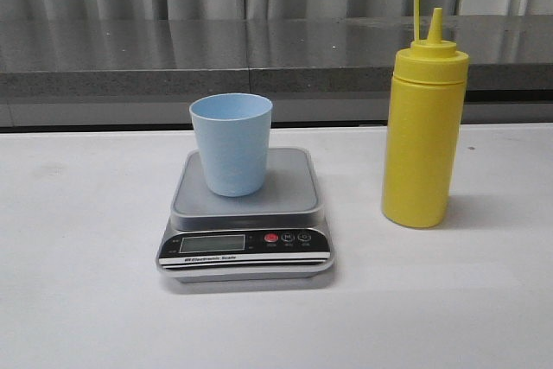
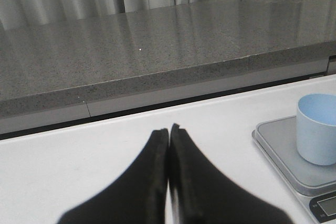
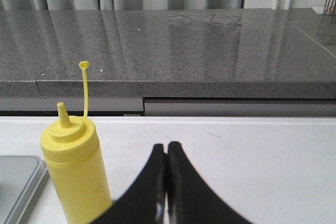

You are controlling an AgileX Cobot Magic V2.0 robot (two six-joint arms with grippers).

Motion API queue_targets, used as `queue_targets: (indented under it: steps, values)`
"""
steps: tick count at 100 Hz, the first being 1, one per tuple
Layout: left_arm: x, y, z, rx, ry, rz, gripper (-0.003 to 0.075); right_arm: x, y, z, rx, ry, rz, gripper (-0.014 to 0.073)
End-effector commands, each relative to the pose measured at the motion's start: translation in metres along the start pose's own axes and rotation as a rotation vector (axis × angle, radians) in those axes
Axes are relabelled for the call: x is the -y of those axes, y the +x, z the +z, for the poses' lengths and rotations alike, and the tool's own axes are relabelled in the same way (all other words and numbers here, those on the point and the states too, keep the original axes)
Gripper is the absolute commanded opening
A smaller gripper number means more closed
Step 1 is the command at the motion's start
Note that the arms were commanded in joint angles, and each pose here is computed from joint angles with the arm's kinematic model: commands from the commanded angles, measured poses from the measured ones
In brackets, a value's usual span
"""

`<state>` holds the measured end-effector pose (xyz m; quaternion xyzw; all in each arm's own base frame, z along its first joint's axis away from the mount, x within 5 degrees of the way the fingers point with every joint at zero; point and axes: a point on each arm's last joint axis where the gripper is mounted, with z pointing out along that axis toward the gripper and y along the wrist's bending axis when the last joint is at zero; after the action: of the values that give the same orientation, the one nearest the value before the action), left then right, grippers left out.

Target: Pour seasoning into cup on scale with both arms

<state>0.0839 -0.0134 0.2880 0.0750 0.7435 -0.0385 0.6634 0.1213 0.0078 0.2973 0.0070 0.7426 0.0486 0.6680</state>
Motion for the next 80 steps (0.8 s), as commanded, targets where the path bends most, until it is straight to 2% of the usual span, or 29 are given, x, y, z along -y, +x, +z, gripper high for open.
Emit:
queue_targets:
  steps: [1,15,27,47,54,59,66,73,80]
  values:
    - [-0.001,-0.016,-0.001,0.108,-0.006,-0.004,-0.0018,-0.003,-0.020,0.019,0.129,-0.029,-0.009,-0.0120]
    - [-0.001,-0.016,-0.001,0.108,-0.006,-0.004,-0.0018,-0.006,-0.013,0.046,0.123,-0.061,-0.055,-0.0120]
    - [-0.001,-0.016,-0.001,0.108,-0.006,-0.004,-0.0018,-0.007,0.001,0.064,0.041,-0.073,-0.097,-0.0120]
    - [-0.001,-0.016,-0.001,0.108,-0.006,-0.004,-0.0018,-0.015,0.021,0.083,-0.073,-0.119,-0.016,-0.0115]
    - [-0.001,-0.016,-0.001,0.108,-0.006,-0.004,-0.0018,-0.021,0.029,0.088,-0.110,-0.144,-0.006,-0.0082]
    - [-0.001,-0.016,-0.001,0.108,-0.006,-0.004,-0.0018,-0.025,0.033,0.091,-0.135,-0.161,-0.009,-0.0029]
    - [-0.001,-0.016,-0.001,0.108,-0.006,-0.004,-0.0018,-0.029,0.039,0.095,-0.165,-0.176,-0.012,0.0103]
    - [-0.001,-0.016,-0.001,0.108,-0.006,-0.004,-0.0018,-0.031,0.045,0.099,-0.192,-0.184,-0.016,0.0314]
    - [-0.001,-0.016,-0.001,0.108,-0.006,-0.004,-0.0018,-0.031,0.050,0.102,-0.217,-0.185,-0.024,0.0582]
